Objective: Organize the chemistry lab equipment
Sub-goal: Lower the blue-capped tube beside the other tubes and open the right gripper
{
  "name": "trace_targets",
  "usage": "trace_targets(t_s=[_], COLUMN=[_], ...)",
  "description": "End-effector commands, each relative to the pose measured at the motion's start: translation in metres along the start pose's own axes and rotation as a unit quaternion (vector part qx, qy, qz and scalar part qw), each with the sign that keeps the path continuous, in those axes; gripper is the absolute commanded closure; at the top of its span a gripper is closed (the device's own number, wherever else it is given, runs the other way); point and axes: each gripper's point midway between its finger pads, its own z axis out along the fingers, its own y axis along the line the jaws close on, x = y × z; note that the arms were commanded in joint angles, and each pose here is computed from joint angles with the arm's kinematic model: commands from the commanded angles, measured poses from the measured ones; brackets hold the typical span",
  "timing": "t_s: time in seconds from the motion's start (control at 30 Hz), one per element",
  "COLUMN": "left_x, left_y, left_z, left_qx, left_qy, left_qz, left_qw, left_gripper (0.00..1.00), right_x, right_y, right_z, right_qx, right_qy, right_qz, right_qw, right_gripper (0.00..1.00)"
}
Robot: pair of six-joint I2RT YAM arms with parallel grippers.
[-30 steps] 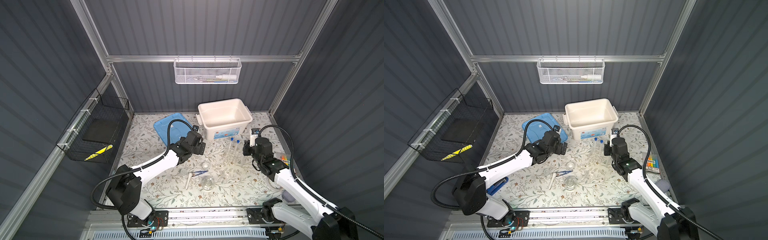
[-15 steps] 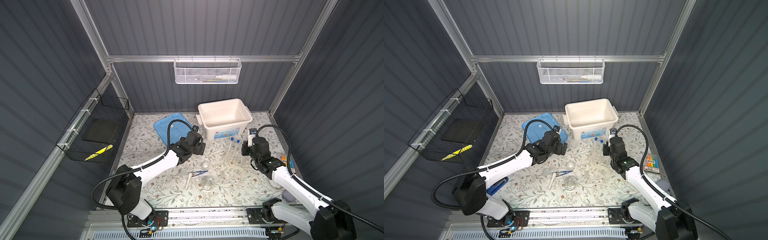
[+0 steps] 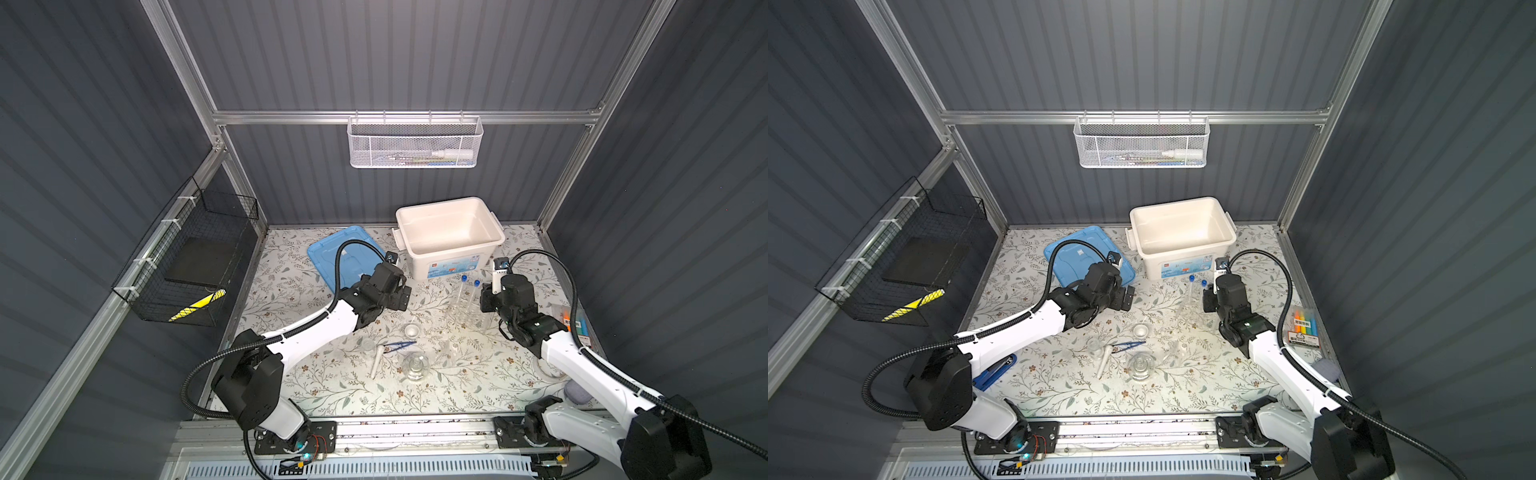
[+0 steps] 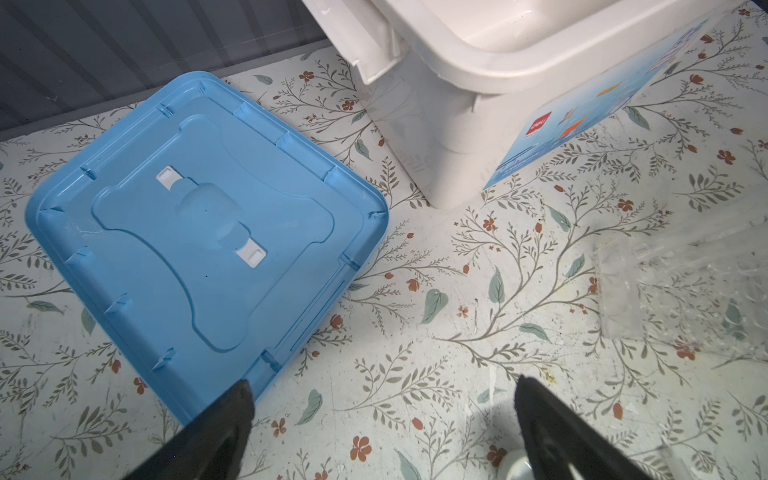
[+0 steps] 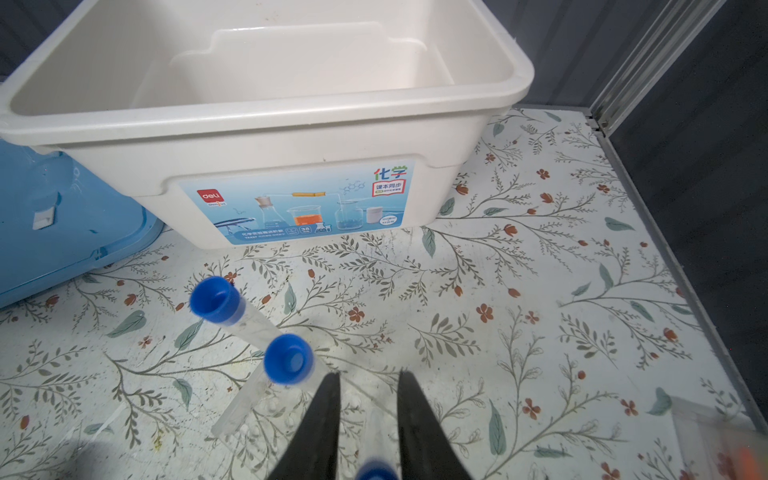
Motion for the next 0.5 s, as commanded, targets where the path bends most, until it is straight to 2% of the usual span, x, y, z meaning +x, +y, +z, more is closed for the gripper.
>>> trace_targets(t_s=[0.0,0.17,0.47], left_x=[0.005,0.005,0.012], left_y=[0.000,0.000,0.015], left_z=[0.001,0.001,-0.006], left_qx=[0.004,0.002,-0.027], left_qy=[0.004,0.006,0.009], left_qz=[-0.009,-0.008,-0.007], left_qw=[1.000,1.000,1.000], left_gripper=[0.00,0.00,0.00], right_x=[-0.006,-0.012,-0.022], right_y=[0.000,0.000,-0.007], right_z=[-0.001,-0.004,-0.015], right_qx=[0.002,0.000,0.008], right_qy=[-0.008,-0.015,-0.028], right_qz=[0.000,0.013,0.020], right_qw=[1.000,1.000,0.999], right_gripper=[0.70,0.59,0.13])
